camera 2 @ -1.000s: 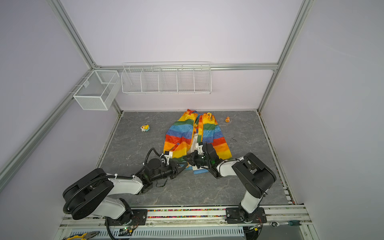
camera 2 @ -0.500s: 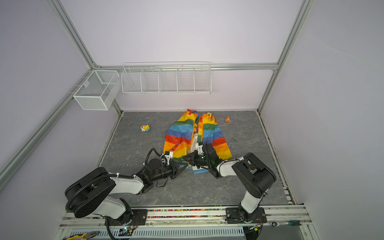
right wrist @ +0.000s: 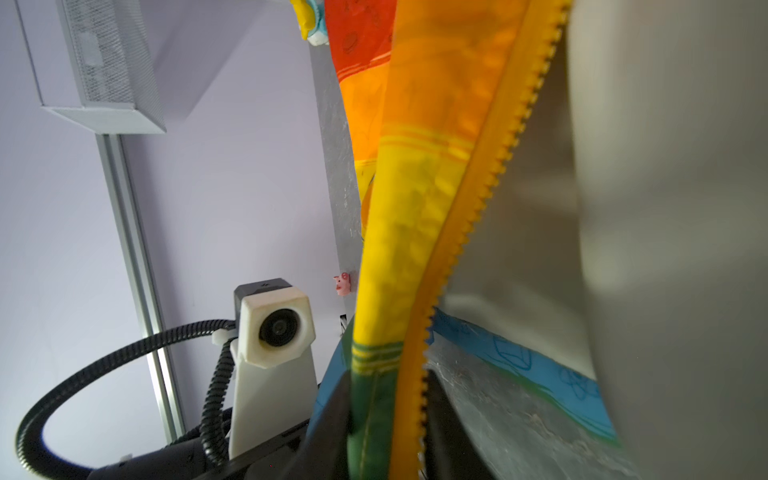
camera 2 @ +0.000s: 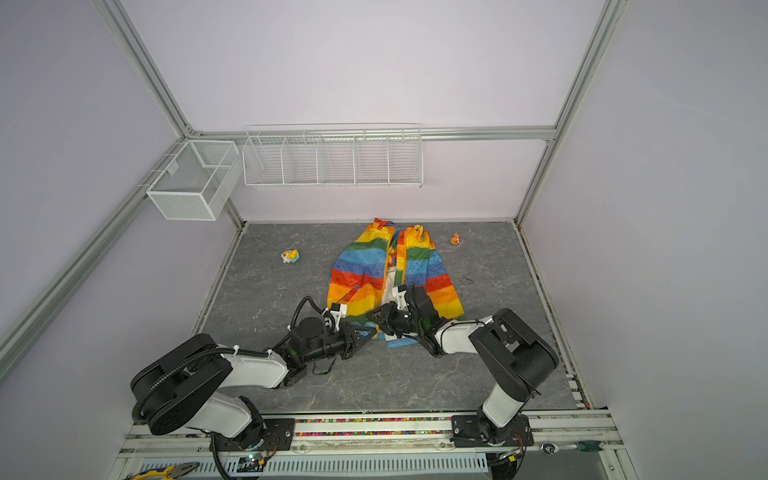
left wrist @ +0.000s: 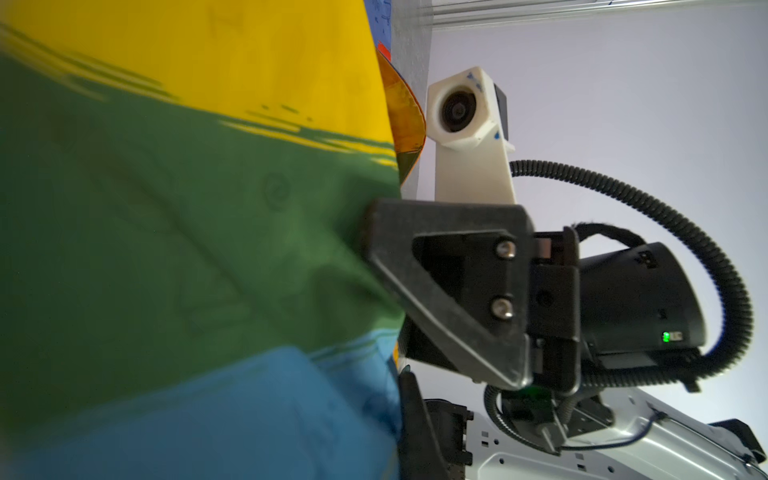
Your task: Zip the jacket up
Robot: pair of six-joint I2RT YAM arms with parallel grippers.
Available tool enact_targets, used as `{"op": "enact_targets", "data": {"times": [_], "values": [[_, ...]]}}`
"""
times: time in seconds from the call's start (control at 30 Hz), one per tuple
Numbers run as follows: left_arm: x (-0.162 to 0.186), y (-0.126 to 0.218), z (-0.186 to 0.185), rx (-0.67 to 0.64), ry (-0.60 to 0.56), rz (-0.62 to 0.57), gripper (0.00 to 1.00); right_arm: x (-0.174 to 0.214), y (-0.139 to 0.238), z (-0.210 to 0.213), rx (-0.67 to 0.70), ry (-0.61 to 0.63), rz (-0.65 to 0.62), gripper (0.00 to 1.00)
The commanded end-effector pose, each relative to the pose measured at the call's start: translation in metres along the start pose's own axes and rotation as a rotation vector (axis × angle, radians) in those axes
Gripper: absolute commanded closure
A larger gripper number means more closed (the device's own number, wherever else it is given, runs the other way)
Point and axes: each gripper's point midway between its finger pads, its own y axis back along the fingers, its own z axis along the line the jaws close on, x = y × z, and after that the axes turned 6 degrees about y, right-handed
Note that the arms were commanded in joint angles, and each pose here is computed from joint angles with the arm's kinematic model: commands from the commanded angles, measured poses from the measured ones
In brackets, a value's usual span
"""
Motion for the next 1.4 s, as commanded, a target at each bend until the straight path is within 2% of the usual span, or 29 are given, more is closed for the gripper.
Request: {"op": "enact_targets", "data": {"times": [0.0, 0.1, 0.27, 0.37, 0.6, 0.77, 0.87, 0.93, 1.0, 1.13, 1.23, 1.37], "values": [[-0.006, 0.002, -0.015, -0.025, -0.072, -0.028, 1.00, 0.001, 0.017, -0.011, 0.121, 0.064, -0.013, 0.45], [-0.010, 0.008, -0.017, -0.073, -0.112, -0.040, 1.00, 0.000, 0.038, -0.015, 0.228, 0.132, -0.042, 0.26], [-0.020, 0.016, -0.018, -0.118, -0.151, -0.055, 1.00, -0.009, 0.082, -0.018, 0.404, 0.247, -0.119, 0.01], [-0.026, 0.020, -0.022, -0.148, -0.197, -0.064, 1.00, -0.017, 0.109, -0.017, 0.488, 0.296, -0.174, 0.11], [-0.048, 0.027, -0.052, -0.209, -0.360, -0.142, 1.00, -0.045, 0.167, -0.020, 0.700, 0.335, -0.332, 0.08], [-0.066, 0.030, -0.068, -0.250, -0.434, -0.221, 1.00, -0.058, 0.186, -0.012, 0.742, 0.393, -0.396, 0.04], [-0.068, 0.024, -0.080, -0.207, -0.508, -0.220, 1.00, -0.064, 0.198, -0.010, 0.795, 0.434, -0.421, 0.03], [-0.073, 0.023, -0.074, -0.243, -0.473, -0.233, 1.00, -0.066, 0.203, -0.009, 0.812, 0.453, -0.427, 0.03], [-0.076, 0.019, -0.074, -0.224, -0.503, -0.243, 1.00, -0.067, 0.205, -0.009, 0.808, 0.463, -0.422, 0.03], [-0.083, 0.019, -0.067, -0.258, -0.504, -0.270, 1.00, -0.065, 0.208, -0.017, 0.803, 0.415, -0.404, 0.02], [-0.084, 0.022, -0.069, -0.269, -0.520, -0.277, 1.00, -0.064, 0.209, -0.022, 0.796, 0.393, -0.385, 0.25], [-0.089, 0.034, -0.075, -0.264, -0.555, -0.302, 1.00, -0.063, 0.213, -0.023, 0.806, 0.401, -0.378, 0.38]]}}
